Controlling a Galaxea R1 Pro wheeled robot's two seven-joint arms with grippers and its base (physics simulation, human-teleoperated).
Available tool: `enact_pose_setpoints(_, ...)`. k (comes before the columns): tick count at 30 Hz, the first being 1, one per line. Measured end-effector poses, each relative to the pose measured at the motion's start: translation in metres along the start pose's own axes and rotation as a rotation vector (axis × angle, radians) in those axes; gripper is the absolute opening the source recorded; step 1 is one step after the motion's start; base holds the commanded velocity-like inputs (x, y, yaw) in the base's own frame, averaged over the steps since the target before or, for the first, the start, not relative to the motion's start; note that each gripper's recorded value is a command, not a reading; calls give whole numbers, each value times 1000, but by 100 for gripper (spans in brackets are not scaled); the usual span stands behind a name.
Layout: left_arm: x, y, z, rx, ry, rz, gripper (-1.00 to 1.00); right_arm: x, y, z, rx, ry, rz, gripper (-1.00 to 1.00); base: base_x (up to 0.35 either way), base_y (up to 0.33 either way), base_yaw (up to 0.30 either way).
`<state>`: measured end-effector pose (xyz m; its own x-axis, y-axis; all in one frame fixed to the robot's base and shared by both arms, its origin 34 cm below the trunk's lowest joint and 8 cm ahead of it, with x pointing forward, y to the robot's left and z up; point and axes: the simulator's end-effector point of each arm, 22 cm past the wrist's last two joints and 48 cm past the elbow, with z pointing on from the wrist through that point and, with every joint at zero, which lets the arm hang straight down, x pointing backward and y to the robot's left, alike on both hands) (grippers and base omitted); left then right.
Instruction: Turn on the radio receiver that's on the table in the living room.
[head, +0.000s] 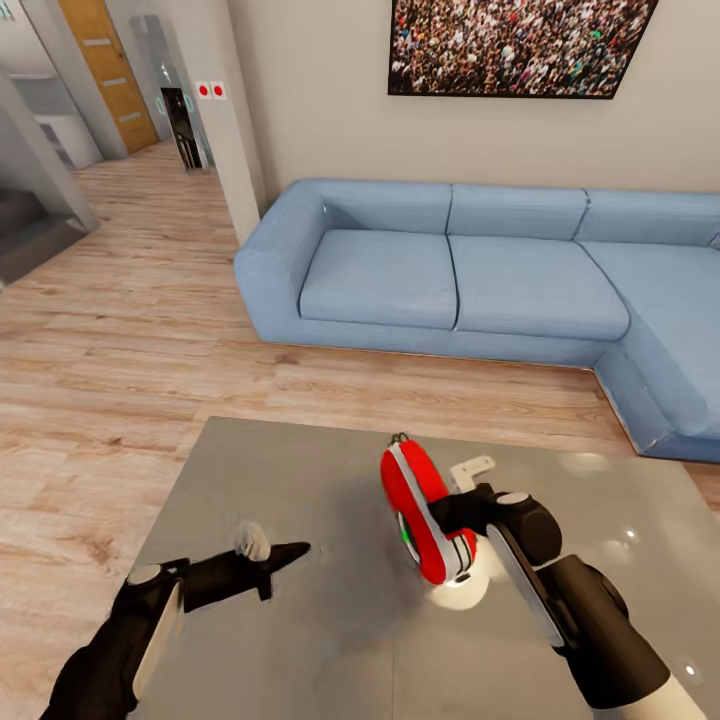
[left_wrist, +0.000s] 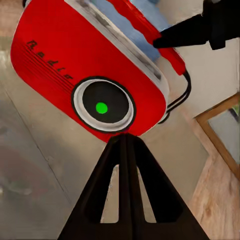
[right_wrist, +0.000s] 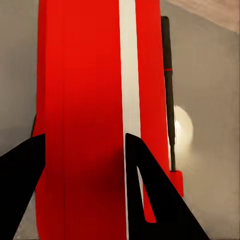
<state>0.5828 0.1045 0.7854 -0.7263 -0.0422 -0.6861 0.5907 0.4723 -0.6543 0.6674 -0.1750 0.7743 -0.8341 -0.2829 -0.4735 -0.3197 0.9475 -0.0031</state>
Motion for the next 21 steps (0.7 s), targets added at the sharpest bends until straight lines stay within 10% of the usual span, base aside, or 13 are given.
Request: enact_pose_setpoints(21, -25, 5, -65, 78, -66, -16, -100, 1, -30, -1, 116, 2, 34, -100, 0, 0, 0)
